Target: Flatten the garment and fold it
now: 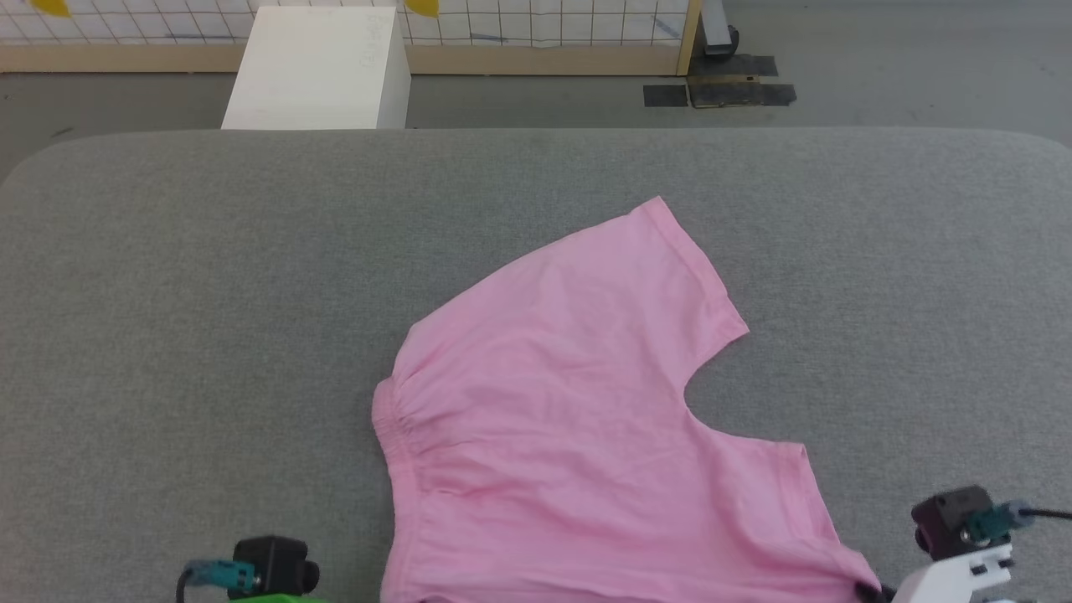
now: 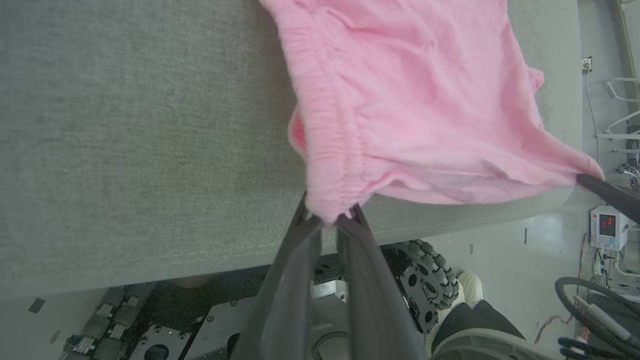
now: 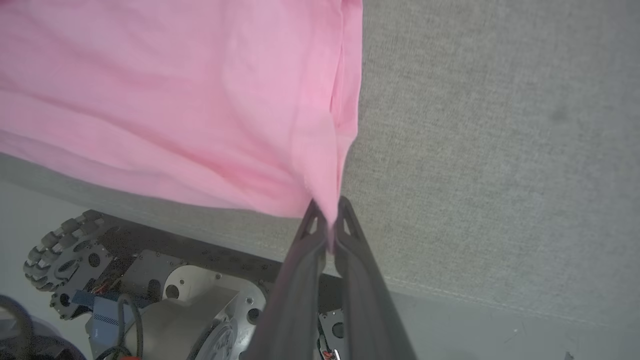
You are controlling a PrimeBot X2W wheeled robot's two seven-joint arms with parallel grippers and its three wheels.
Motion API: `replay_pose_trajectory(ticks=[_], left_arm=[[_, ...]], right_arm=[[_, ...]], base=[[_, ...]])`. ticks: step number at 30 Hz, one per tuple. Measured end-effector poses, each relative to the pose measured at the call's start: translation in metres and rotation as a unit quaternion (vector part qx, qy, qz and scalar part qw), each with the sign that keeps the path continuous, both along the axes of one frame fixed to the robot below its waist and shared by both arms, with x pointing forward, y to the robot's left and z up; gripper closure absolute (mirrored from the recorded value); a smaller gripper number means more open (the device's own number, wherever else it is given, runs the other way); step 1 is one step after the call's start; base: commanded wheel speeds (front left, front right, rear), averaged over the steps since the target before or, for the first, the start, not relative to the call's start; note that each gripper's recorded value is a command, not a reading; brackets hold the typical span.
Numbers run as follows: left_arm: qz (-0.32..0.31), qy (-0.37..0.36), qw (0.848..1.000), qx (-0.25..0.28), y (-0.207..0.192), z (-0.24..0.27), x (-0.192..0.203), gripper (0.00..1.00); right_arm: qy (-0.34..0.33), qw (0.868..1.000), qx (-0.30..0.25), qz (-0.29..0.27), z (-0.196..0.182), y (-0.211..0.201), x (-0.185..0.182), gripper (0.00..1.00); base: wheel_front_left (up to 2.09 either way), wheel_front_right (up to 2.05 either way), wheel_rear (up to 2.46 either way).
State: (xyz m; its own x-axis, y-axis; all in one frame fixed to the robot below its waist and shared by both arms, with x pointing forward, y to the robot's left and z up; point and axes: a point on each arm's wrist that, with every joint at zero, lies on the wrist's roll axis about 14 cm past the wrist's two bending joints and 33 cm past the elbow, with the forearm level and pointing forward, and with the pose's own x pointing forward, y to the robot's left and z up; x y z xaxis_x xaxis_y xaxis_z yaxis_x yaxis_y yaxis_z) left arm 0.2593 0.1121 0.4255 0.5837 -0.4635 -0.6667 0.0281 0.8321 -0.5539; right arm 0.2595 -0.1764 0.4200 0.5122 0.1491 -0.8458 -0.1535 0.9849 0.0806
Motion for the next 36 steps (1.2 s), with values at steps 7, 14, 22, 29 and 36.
replay_pose_trajectory(ticks=[7,14,22,29,36], left_arm=[[0.001,-0.101,0.995,-0.007,-0.005,0.034,0.052,1.00],[0.036,-0.162,0.986,-0.017,0.001,0.054,0.113,1.00],[0.094,-0.159,0.983,-0.002,0.025,0.039,0.156,1.00],[0.121,-0.131,0.984,0.015,0.040,0.012,0.169,1.00],[0.129,-0.103,0.986,0.022,0.043,-0.014,0.169,1.00]], right_arm=[[-0.134,0.989,-0.025,0.063,0.052,0.013,0.080,1.00],[-0.212,0.969,-0.040,0.121,0.084,0.038,0.171,1.00],[-0.233,0.961,-0.030,0.149,0.080,0.067,0.249,1.00],[-0.204,0.965,-0.027,0.163,0.046,0.088,0.291,1.00],[-0.153,0.973,-0.036,0.168,0.002,0.096,0.314,1.00]], base=[[0.00,0.00,0.00],[0.00,0.00,0.00],[0.00,0.00,0.00],[0.00,0.00,0.00],[0.00,0.00,0.00]])
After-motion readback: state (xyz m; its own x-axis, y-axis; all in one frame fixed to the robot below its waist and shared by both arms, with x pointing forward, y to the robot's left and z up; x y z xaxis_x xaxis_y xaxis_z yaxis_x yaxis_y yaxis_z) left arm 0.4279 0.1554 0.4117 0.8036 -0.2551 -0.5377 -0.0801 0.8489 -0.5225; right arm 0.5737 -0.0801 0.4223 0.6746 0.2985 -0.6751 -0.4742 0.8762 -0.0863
